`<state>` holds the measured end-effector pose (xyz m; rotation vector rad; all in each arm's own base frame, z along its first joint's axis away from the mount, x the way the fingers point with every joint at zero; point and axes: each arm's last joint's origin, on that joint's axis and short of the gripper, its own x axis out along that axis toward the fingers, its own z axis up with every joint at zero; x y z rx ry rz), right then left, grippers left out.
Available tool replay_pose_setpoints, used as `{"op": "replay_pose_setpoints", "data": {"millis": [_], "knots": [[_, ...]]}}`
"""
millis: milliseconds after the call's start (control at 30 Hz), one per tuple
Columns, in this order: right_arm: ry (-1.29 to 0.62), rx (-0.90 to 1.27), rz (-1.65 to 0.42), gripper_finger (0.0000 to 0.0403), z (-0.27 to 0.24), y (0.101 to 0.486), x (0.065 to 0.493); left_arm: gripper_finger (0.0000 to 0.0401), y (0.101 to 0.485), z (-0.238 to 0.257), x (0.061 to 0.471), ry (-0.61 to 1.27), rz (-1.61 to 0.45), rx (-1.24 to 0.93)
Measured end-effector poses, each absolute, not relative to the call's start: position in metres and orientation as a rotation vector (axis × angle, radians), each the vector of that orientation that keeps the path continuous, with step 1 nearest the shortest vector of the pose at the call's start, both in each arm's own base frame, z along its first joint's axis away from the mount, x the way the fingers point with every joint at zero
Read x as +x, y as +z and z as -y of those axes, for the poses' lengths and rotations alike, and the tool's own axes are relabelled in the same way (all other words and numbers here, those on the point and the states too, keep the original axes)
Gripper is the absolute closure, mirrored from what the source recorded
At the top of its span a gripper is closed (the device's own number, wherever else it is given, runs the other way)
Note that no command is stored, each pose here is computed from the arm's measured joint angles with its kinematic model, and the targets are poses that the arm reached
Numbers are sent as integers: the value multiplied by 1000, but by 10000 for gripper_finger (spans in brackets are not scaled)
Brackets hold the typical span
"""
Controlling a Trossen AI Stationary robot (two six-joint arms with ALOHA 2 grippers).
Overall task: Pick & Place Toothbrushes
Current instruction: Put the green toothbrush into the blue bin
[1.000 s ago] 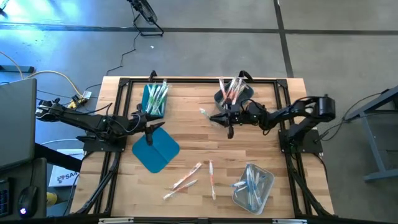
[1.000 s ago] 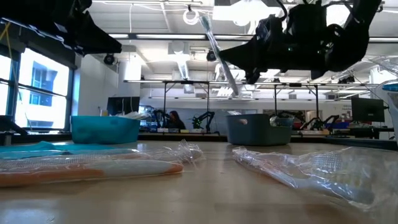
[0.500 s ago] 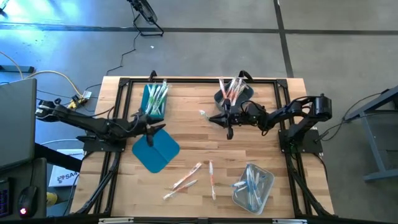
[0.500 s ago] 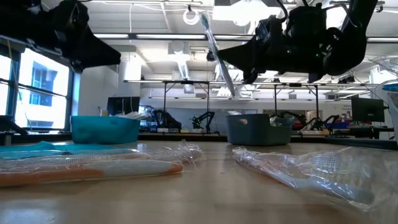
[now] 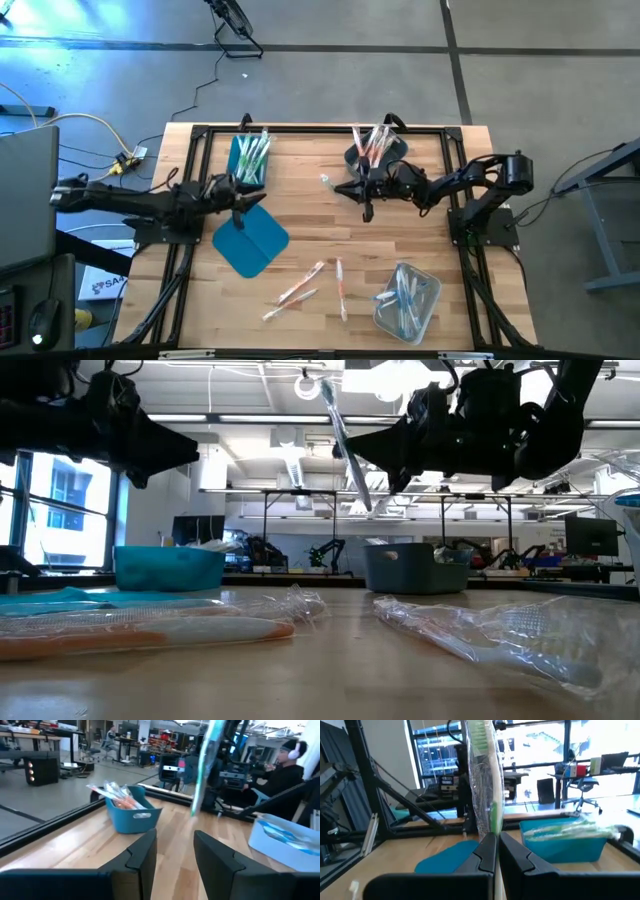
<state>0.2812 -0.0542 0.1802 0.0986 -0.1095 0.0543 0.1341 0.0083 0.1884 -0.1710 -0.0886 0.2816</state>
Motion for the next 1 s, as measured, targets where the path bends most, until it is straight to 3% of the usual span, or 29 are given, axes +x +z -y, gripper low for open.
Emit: {"op": "replay_pose_setpoints", "data": {"millis": [367,1000], "knots": [[59,63,82,400,55,193,299,274,194,-31,132,130,139,-144],[-37,28,9,400,43,195,312,274,193,-34,144,129,170,-128]]}}
